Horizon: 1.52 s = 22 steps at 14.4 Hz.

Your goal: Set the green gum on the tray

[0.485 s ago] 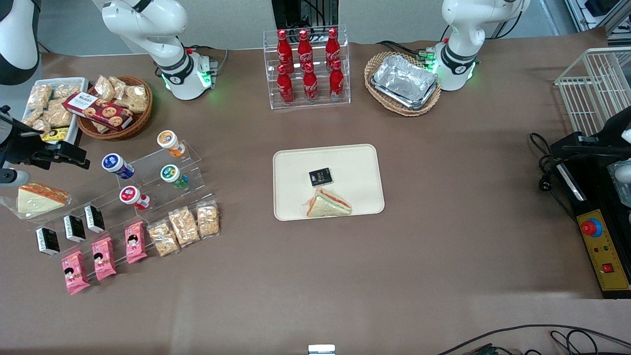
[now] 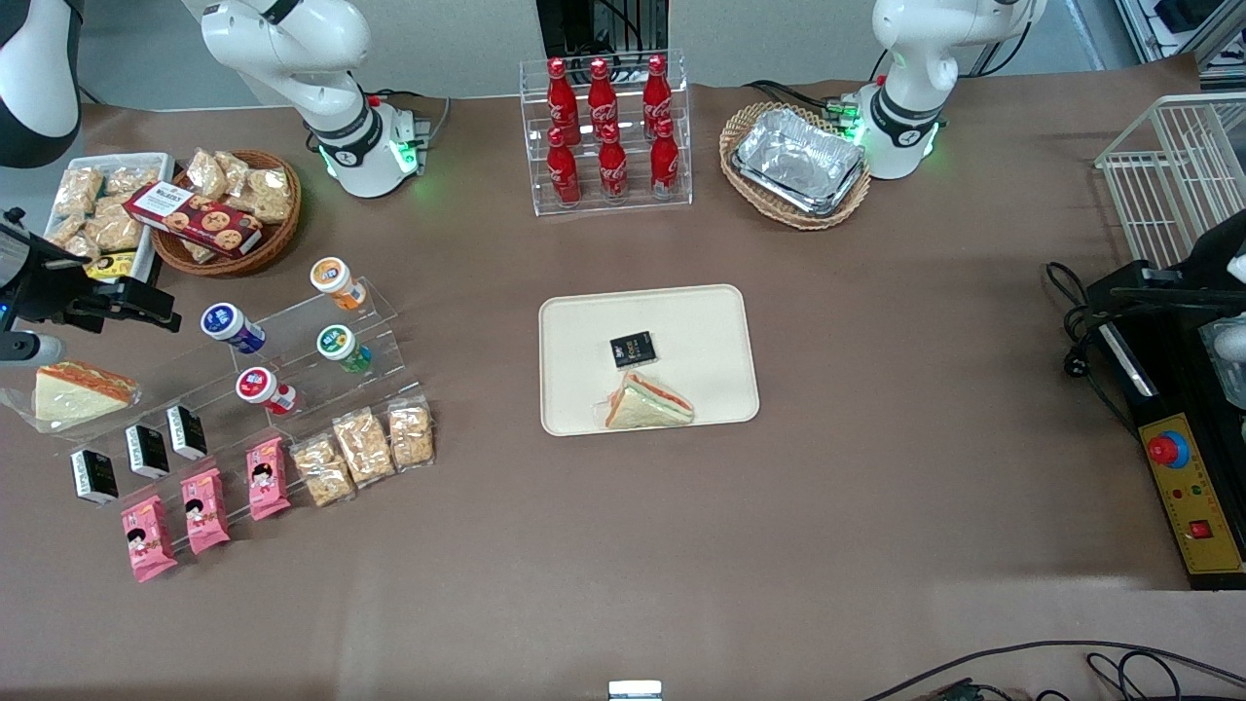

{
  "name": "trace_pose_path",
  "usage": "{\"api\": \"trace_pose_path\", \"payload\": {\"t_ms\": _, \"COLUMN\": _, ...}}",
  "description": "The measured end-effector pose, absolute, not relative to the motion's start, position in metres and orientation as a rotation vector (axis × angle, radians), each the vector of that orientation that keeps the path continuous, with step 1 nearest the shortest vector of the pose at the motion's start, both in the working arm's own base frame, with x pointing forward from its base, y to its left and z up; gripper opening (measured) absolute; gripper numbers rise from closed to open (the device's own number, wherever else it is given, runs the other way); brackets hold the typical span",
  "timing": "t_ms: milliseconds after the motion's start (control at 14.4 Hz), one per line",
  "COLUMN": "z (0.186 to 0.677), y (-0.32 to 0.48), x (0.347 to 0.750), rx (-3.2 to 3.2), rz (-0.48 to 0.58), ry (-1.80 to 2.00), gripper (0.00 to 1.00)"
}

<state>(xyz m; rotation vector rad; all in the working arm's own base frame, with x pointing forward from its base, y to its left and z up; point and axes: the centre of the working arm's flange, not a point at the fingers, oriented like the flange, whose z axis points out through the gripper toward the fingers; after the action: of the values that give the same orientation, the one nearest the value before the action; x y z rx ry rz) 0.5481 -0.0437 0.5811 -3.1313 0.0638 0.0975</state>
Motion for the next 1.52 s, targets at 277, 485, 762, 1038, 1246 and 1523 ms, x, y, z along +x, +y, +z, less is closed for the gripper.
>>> {"api": "trace_pose_path", "payload": {"t_ms": 277, "z": 0.576, "y": -0.031, "x": 0.548, "rx": -3.131, "rz": 0.116, "ry": 0.028, "gripper": 1.0}}
{"api": "trace_pose_path", "payload": {"t_ms": 485, "z": 0.57, "y": -0.029, "x": 0.545, "rx": -3.129, "rz": 0.132, "ry": 0.023, "gripper": 1.0}}
{"api": "trace_pose_path", "payload": {"t_ms": 762, "z": 0.546, "y": 0.001, "x": 0.516, "rx": -3.095, "rz": 0.067, "ry": 0.058, "gripper": 1.0}}
{"api": "trace_pose_path", "payload": {"t_ms": 1038, "z": 0.522, "y": 0.049, "x": 0.466, "rx": -3.099, "rz": 0.073, "ry": 0.075, "gripper": 1.0}}
{"api": "trace_pose_path", "payload": {"t_ms": 1246, "z": 0.515, "y": 0.048, "x": 0.46, "rx": -3.098, "rz": 0.083, "ry": 0.08, "gripper": 1.0}}
{"api": "trace_pose_path", "payload": {"t_ms": 1523, "z": 0.498, "y": 0.048, "x": 0.461, "rx": -3.1, "rz": 0.11, "ry": 0.082, "gripper": 1.0}}
